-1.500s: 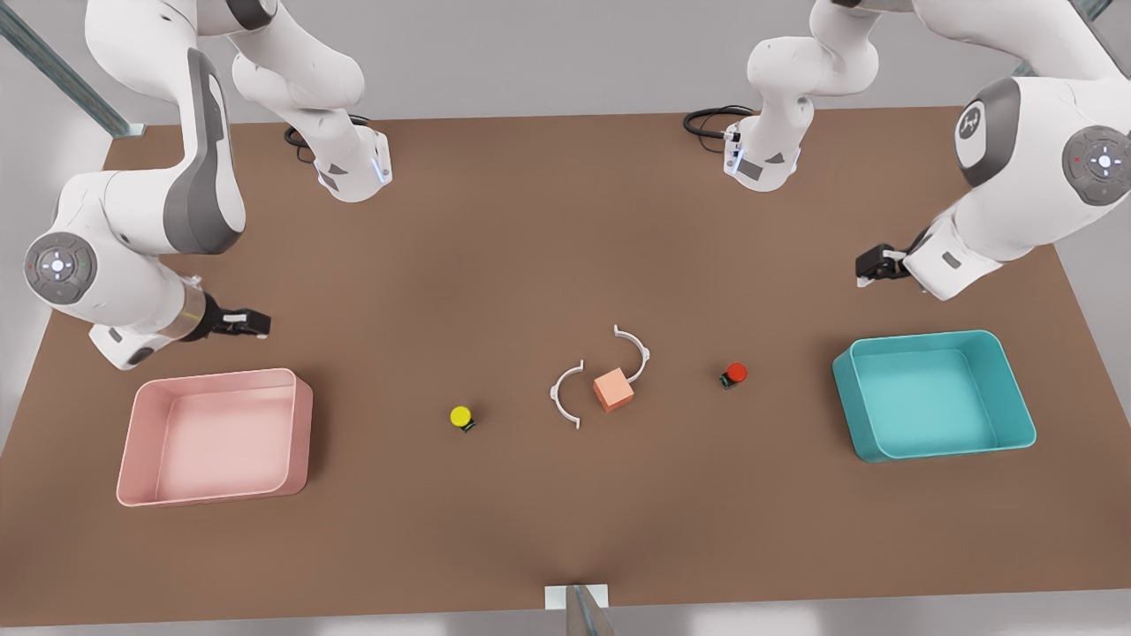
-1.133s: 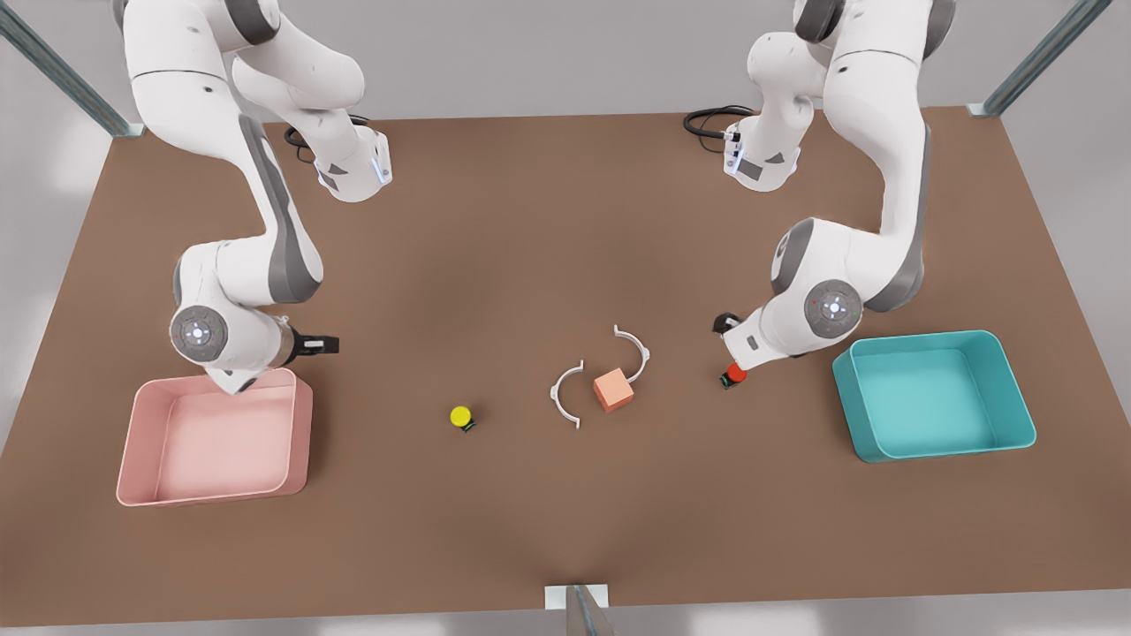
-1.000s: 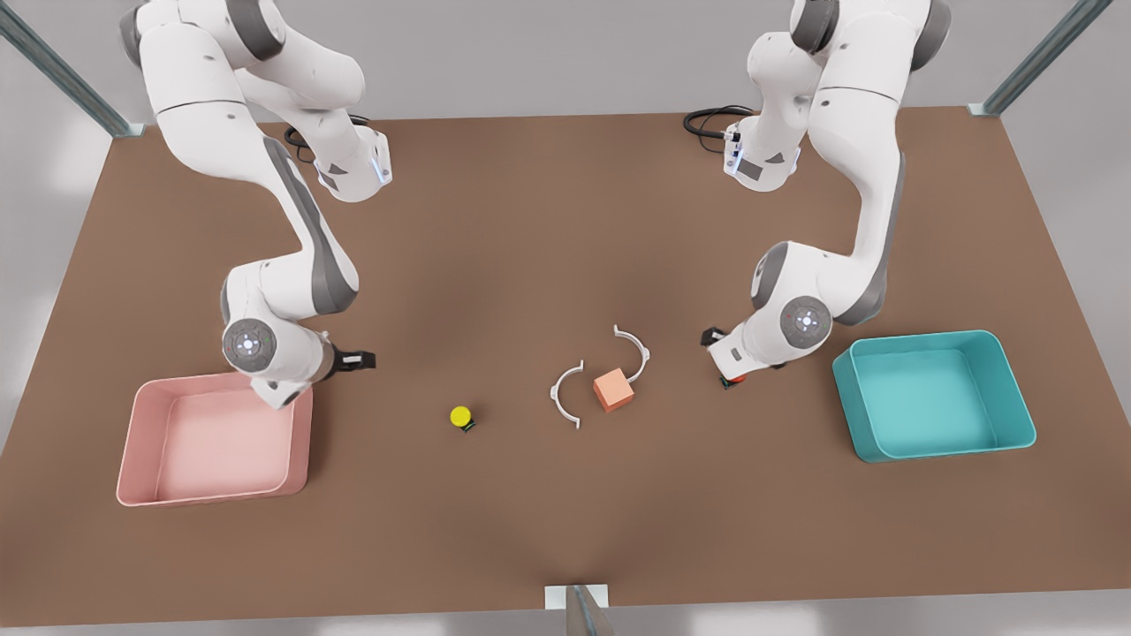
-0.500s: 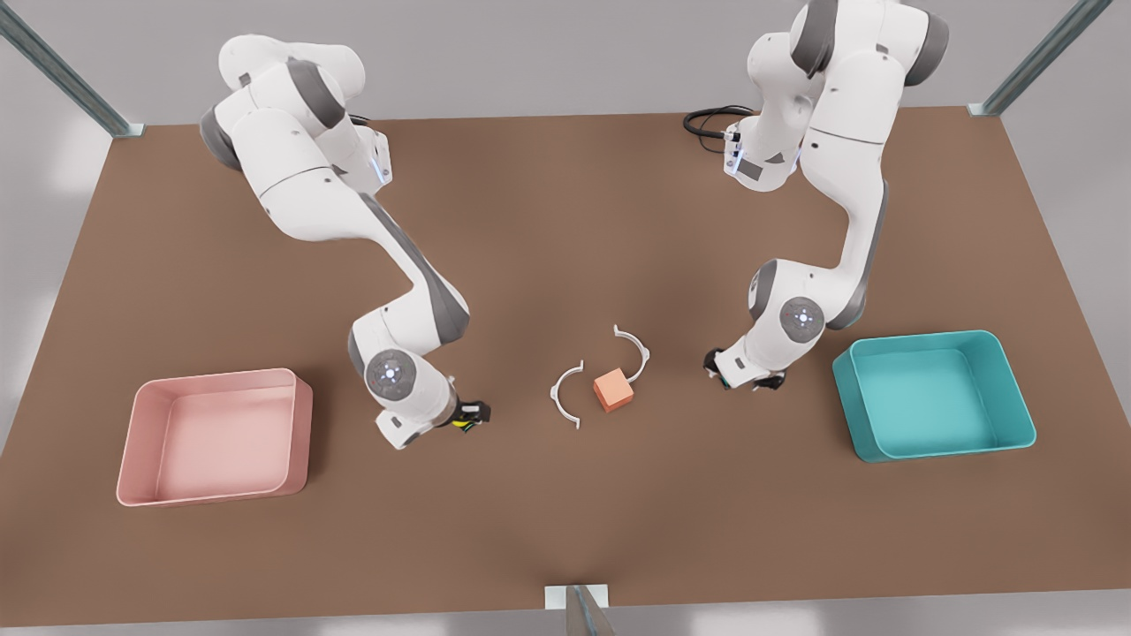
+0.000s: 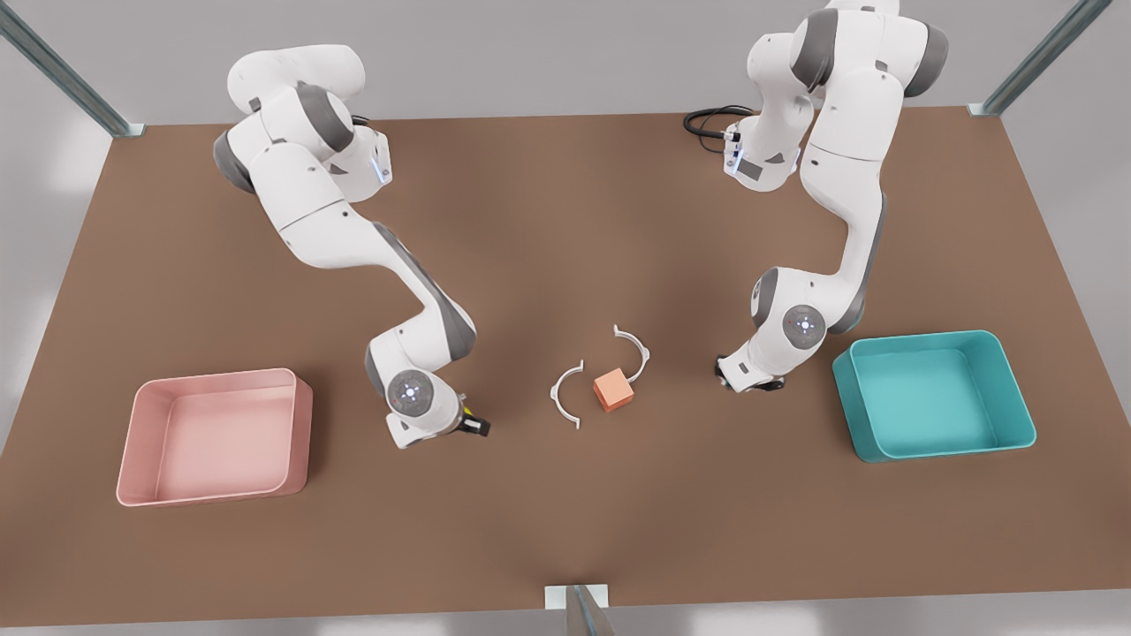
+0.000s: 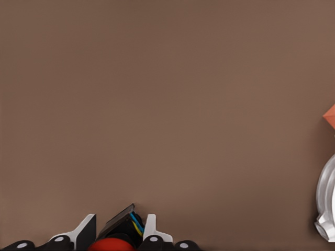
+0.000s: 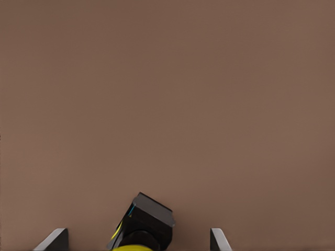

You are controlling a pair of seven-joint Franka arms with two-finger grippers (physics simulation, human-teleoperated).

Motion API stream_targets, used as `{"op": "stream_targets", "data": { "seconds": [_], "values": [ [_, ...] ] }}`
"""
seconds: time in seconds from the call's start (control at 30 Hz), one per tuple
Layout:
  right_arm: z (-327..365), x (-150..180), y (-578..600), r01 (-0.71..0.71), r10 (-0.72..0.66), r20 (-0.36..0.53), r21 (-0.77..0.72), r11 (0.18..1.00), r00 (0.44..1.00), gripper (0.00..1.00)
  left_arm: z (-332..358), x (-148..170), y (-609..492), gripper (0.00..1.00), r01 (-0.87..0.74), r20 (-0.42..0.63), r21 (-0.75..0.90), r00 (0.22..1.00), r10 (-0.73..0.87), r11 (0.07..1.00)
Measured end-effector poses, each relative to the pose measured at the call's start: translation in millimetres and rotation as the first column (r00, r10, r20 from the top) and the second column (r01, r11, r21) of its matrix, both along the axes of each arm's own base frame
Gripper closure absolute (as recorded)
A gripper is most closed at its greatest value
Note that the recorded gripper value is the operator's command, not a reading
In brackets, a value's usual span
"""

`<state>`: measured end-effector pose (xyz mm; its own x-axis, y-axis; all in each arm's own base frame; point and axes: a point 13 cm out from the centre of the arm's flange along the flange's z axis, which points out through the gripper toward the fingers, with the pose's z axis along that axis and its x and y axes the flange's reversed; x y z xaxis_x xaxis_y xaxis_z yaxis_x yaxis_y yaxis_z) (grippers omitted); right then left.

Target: Place the red button in the blue storage box with the left arm, and place the yellow button in the pink storage box with the right arm

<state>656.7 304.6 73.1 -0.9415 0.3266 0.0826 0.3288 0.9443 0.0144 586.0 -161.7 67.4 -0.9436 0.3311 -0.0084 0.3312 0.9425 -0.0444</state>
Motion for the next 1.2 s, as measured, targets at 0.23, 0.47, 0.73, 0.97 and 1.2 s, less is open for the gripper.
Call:
{"op": "stream_targets", "data": {
  "seconds": [0.23, 0.47, 0.73, 0.97, 1.2],
  "values": [
    [-22.2, -2.2, 4.2, 0.066, -0.066, -0.003, 0.004, 0.998, 0.998, 0.02, 3.4, 3.8, 2.8, 0.53, -0.002, 0.012, 0.003, 1.000, 0.002, 1.000],
    [-24.2, 0.3, 10.7, 0.111, -0.111, 0.004, 0.028, 0.993, 0.994, 0.71, 54.5, 23.7, 24.7, 0.49, -0.031, 0.065, 0.007, 0.997, 0.030, 0.999],
    [-16.3, 5.2, 15.3, 0.135, -0.136, 0.019, 0.044, 0.990, 0.991, 0.71, 141.2, 59.8, 140.3, 0.49, -0.118, 0.092, 0.063, 0.989, 0.112, 0.991],
    [79.5, 45.9, -37.6, 0.157, -0.159, 0.113, 0.030, 0.987, 0.981, 0.72, 144.8, 58.0, 278.2, 0.49, -0.155, 0.041, 0.101, 0.988, 0.151, 0.983],
    [151.0, 60.4, -241.5, 0.261, -0.257, 0.081, -0.049, 0.964, 0.963, 0.72, 111.6, 56.6, 286.9, 0.00, -0.042, -0.021, 0.060, 0.999, 0.044, 0.997]
  ]
}}
